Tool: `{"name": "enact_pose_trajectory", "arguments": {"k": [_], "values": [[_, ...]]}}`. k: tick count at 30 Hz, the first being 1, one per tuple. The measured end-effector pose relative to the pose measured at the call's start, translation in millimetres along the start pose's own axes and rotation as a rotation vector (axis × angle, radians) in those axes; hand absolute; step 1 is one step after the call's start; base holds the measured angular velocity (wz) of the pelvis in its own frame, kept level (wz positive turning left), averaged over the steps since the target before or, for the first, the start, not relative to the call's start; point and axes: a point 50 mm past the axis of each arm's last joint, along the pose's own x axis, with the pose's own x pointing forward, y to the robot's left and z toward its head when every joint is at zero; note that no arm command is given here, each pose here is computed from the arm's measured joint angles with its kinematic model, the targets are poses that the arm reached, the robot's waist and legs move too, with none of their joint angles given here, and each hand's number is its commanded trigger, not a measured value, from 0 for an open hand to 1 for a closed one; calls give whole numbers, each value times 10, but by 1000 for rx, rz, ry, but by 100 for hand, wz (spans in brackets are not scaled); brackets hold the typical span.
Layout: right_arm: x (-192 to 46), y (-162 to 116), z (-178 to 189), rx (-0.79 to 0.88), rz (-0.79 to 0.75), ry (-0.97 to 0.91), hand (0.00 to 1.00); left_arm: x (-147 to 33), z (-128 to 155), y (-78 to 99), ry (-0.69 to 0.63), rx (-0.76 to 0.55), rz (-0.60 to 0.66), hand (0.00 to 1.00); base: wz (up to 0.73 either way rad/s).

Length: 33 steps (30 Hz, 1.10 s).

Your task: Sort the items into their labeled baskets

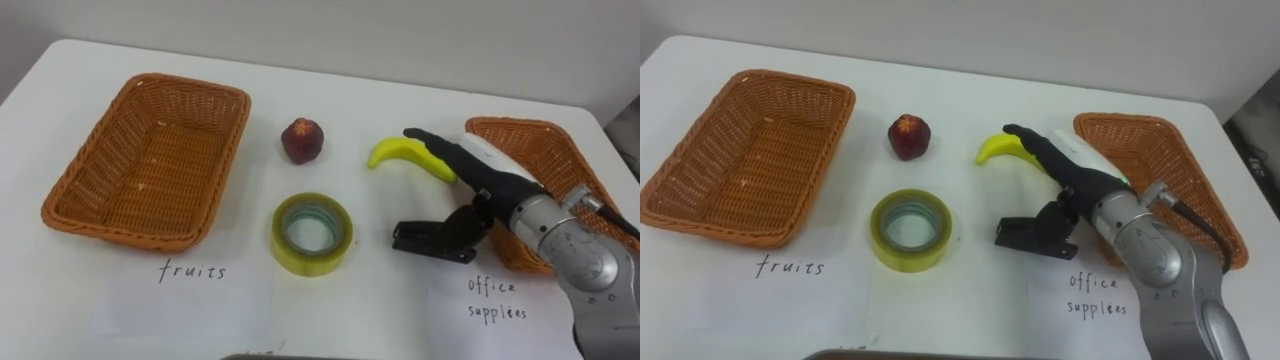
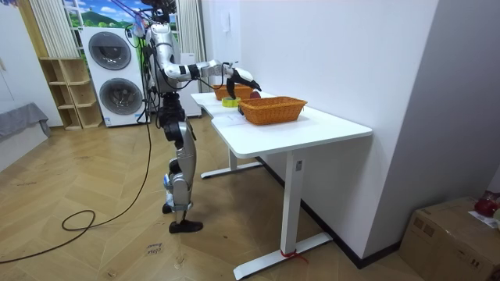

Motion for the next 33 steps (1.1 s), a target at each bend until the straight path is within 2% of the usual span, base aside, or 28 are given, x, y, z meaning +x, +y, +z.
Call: {"name": "enact_pose_trajectory", "arguments": {"k": [23, 33], "values": [[3, 42, -11, -14, 69, 19, 0, 7, 18, 60, -15, 4, -3, 0, 0], [45, 227, -61, 5, 173, 44, 0, 10, 54, 96, -31, 12, 3, 0, 0]]}}
